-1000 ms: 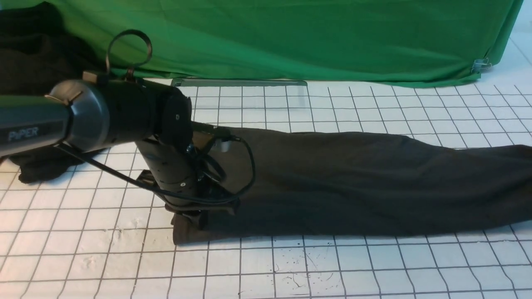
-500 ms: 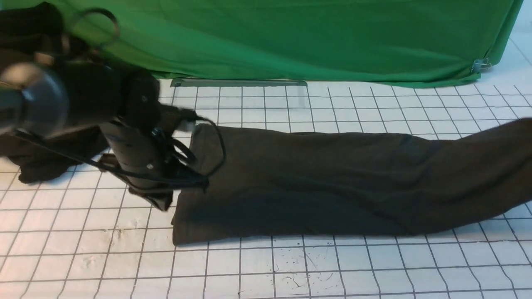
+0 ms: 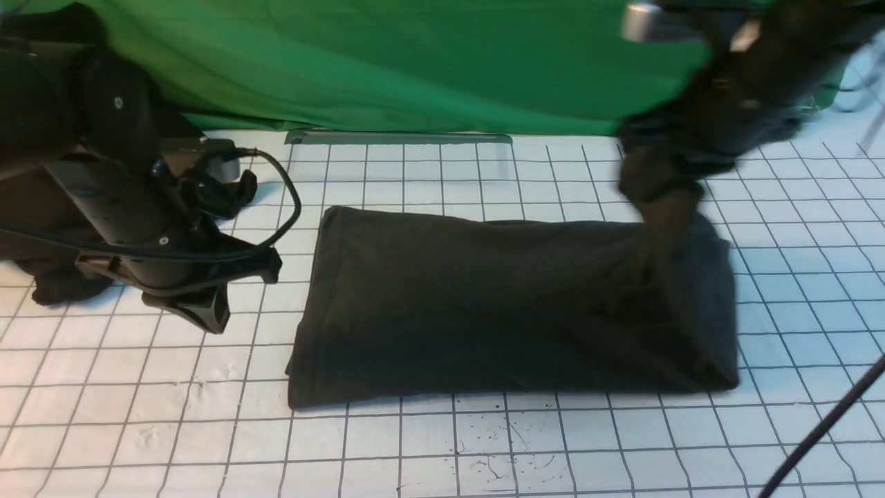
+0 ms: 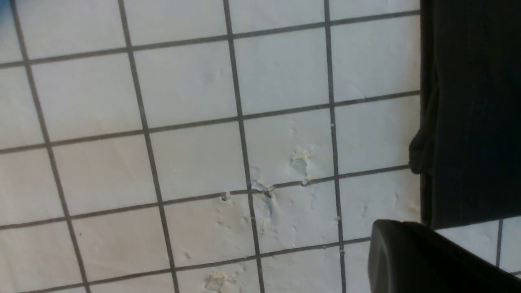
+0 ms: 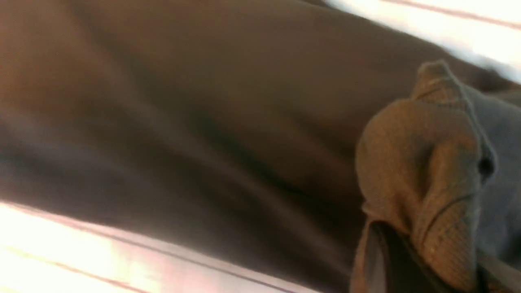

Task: Fold a long-sleeved shirt over a white checkered tablecloth.
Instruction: 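Fold the right end of the dark garment over onto its left end with the right gripper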

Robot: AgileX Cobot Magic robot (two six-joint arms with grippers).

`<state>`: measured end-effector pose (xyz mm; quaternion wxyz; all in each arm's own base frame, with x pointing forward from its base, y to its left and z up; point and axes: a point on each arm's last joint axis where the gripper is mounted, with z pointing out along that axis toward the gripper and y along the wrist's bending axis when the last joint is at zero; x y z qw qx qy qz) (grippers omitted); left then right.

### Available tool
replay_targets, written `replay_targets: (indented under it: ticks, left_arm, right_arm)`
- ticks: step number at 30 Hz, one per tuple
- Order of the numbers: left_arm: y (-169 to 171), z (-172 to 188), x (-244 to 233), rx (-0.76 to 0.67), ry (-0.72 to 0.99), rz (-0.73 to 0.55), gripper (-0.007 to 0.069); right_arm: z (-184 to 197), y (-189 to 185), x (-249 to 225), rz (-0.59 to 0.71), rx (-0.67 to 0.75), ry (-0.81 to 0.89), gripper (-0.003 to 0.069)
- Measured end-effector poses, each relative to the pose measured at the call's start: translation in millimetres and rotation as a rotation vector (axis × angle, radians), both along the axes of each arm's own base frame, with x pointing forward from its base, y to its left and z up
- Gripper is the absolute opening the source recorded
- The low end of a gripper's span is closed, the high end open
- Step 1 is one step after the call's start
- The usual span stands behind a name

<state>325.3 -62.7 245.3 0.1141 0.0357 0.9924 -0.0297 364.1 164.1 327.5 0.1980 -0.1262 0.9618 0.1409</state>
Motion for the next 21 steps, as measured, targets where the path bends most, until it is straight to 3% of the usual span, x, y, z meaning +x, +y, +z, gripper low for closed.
replay_targets:
  ticks: [4,10,16,21]
  left_arm:
    - [-2.2,0.8,-0.2,-0.027,-0.001,0.009,0.0001]
    - [-3.1,1.6,1.0,-0.039,-0.018,0.012,0.0001]
    - [-3.2,1.7,1.5,-0.04,-0.023,0.009,0.0001]
    - [-3.8,2.0,2.4,-0.047,-0.033,0.01,0.0001]
  right_arm:
    - [-7.6,74.9,-10.6,0.119,0.111,-0.012,0.0043]
    - [-37.1,138.8,-11.3,0.195,0.144,0.009,0.0043]
    - [-63.5,180.7,-10.8,0.22,0.179,0.003,0.0053]
    - [-103.0,201.5,-2.8,0.185,0.214,0.023,0.0123]
